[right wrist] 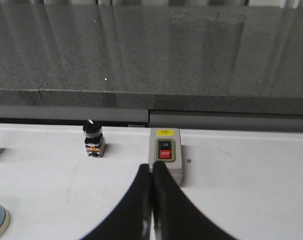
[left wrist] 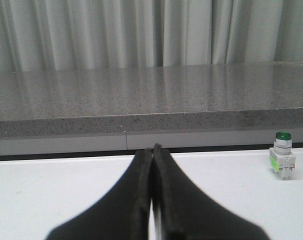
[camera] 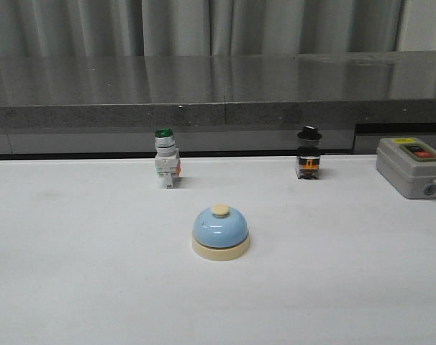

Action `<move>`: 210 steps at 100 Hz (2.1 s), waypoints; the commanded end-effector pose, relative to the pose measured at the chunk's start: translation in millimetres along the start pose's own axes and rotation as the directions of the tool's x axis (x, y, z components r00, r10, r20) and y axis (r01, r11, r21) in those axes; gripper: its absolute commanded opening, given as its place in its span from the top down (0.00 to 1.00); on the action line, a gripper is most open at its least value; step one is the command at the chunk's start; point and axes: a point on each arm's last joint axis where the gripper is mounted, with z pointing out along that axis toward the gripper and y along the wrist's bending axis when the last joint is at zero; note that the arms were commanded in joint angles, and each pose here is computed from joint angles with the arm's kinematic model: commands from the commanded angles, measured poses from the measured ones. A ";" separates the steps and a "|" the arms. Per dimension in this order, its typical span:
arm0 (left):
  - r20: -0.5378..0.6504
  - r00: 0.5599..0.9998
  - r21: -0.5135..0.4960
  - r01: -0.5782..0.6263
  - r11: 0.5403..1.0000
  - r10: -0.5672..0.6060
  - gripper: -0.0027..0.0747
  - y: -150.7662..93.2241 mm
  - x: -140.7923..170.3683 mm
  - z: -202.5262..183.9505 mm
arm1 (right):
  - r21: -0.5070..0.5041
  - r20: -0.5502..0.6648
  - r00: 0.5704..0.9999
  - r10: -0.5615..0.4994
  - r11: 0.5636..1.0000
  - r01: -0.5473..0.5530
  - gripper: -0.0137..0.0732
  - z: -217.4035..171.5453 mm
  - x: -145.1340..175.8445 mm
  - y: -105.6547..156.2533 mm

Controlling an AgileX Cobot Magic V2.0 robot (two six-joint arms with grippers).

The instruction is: Place and press bell with both arms

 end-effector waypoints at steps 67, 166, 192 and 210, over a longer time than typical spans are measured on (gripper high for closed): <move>0.070 0.998 -0.003 0.009 1.000 -0.009 0.99 0.3 4.9 -1.2 | 0.012 0.186 0.983 -0.008 1.000 0.006 0.91 -24.4 -10.1 -0.2; 0.070 0.998 -0.003 0.009 1.000 -0.009 0.99 0.3 4.9 -1.2 | 0.021 0.272 0.962 0.033 0.999 -0.040 0.91 -18.4 109.4 -4.2; 0.070 0.998 -0.003 0.009 1.000 -0.009 0.99 0.3 4.9 -1.2 | 0.021 0.277 0.960 0.033 0.999 -0.040 0.91 -18.5 109.0 -4.2; 0.070 0.998 -0.003 0.009 1.000 -0.009 0.99 0.3 4.9 -1.2 | 0.021 0.277 0.960 0.033 0.999 -0.040 0.91 -18.5 109.0 -4.2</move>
